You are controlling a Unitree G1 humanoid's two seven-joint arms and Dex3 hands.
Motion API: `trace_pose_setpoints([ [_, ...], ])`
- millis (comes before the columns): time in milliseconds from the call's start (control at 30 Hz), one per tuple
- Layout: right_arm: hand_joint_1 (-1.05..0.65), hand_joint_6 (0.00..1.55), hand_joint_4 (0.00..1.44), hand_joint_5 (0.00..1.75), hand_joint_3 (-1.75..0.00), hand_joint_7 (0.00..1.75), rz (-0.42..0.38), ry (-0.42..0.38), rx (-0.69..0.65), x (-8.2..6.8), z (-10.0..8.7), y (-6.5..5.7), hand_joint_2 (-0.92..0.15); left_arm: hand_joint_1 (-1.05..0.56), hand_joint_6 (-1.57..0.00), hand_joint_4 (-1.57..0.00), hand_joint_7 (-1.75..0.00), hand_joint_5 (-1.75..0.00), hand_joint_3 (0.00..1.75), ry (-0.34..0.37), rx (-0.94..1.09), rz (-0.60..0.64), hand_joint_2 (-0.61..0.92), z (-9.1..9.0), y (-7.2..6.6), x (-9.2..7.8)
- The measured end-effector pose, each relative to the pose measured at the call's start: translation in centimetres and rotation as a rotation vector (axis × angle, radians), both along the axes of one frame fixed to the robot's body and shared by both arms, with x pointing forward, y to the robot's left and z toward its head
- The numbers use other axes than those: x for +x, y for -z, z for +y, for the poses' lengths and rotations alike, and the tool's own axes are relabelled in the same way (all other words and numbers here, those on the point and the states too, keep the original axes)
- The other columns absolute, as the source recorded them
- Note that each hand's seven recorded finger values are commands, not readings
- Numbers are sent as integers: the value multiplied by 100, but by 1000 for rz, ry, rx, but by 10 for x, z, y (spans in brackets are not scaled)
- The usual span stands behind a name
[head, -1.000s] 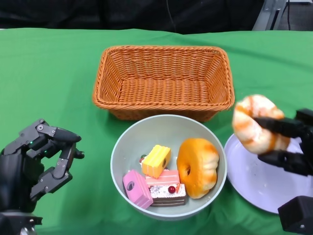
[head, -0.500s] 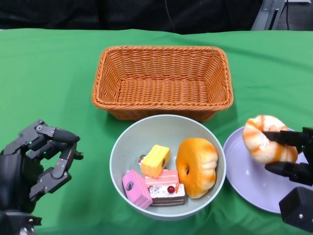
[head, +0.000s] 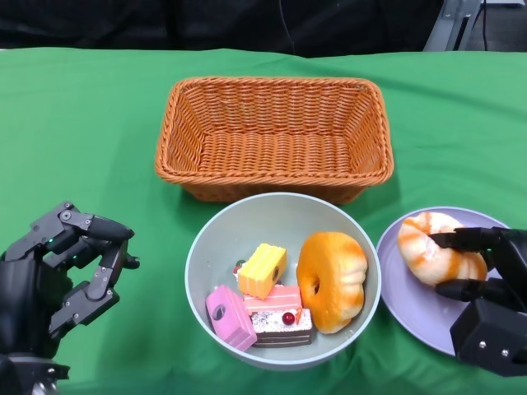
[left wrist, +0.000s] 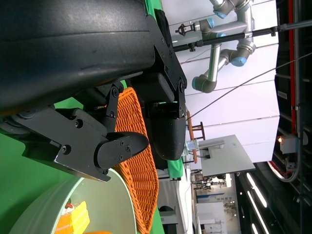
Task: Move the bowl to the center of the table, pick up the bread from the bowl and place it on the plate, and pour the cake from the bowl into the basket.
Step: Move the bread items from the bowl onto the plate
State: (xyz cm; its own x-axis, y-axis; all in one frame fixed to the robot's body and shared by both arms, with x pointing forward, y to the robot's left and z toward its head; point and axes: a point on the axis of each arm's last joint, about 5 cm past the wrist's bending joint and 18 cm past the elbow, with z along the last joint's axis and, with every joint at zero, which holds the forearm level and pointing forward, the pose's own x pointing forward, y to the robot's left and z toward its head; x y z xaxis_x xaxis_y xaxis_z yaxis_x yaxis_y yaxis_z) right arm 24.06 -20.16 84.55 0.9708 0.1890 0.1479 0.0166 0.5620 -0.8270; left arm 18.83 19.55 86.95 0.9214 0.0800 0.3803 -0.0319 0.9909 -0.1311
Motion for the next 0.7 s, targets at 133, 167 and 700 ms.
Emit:
trace_pose_setpoints([
  [133, -13, 121, 80, 128, 0, 0, 10, -5, -14, 1, 1, 1, -87, -5, -83, -72, -106, -150, 71, 0, 1, 0, 77, 0, 0, 0],
  [167, -14, 121, 79, 130, 0, 0, 15, -5, -23, 1, 2, 1, -87, -5, -83, -72, -106, -150, 71, 1, 1, 0, 77, 0, 0, 0],
  [700, -30, 64, 64, 2, 0, 0, 86, -23, -166, 5, 5, -9, -88, -5, -82, -71, -107, -150, 72, -1, 3, 2, 77, 0, 0, 0],
])
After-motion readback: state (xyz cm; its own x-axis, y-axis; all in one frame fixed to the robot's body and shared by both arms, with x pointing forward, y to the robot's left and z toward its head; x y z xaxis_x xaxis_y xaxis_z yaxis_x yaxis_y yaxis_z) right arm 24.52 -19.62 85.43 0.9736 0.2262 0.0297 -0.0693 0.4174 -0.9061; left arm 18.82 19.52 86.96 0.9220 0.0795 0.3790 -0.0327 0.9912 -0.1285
